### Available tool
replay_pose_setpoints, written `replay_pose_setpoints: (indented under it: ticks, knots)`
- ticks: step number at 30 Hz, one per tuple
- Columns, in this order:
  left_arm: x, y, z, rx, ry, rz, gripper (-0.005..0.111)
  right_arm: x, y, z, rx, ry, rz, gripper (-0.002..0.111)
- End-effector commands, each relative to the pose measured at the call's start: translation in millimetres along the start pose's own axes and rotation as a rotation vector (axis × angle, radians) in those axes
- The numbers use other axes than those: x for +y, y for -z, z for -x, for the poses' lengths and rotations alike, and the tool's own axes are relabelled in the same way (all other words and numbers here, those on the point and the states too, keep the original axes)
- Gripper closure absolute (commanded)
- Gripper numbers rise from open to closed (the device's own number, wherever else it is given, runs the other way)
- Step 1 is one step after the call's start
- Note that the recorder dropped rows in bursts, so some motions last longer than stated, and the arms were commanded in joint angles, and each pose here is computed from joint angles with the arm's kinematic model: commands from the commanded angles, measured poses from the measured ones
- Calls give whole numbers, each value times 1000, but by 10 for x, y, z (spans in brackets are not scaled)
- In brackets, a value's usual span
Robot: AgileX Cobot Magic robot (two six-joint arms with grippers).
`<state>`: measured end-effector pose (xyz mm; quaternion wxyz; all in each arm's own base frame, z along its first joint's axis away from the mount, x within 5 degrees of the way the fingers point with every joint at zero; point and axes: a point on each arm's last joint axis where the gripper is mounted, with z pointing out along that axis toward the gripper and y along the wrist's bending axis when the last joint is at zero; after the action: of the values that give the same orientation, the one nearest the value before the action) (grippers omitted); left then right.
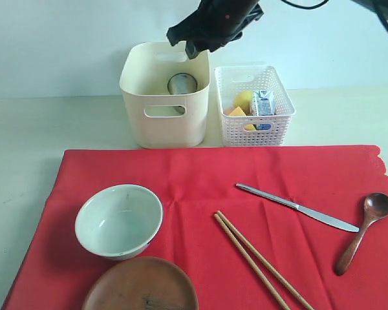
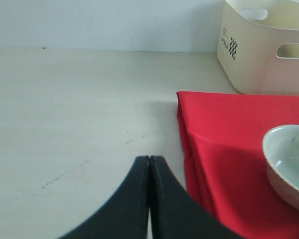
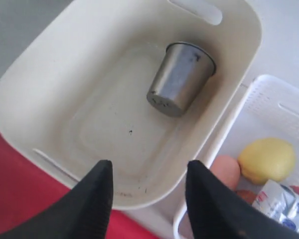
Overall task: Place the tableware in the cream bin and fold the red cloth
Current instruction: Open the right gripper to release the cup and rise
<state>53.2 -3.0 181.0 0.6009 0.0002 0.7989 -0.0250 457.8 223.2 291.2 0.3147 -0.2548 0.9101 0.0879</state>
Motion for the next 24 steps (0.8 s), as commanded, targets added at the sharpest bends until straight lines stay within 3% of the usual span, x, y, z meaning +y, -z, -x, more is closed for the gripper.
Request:
replay_pose_setpoints:
  ticks: [1, 10, 15, 24]
  knots:
    - [-2, 1, 4, -16, -1, -5, 107, 12, 356, 13, 49, 4, -2, 63]
    - [-2, 1, 4, -16, -1, -5, 107, 43, 818, 27, 68, -34, 1, 89]
    - [-2, 1, 4, -16, -1, -5, 107, 122, 1102, -28, 56, -37, -2, 90]
    - [-2, 1, 4, -16, -1, -5, 107, 336, 1505, -436, 128, 24, -21, 90]
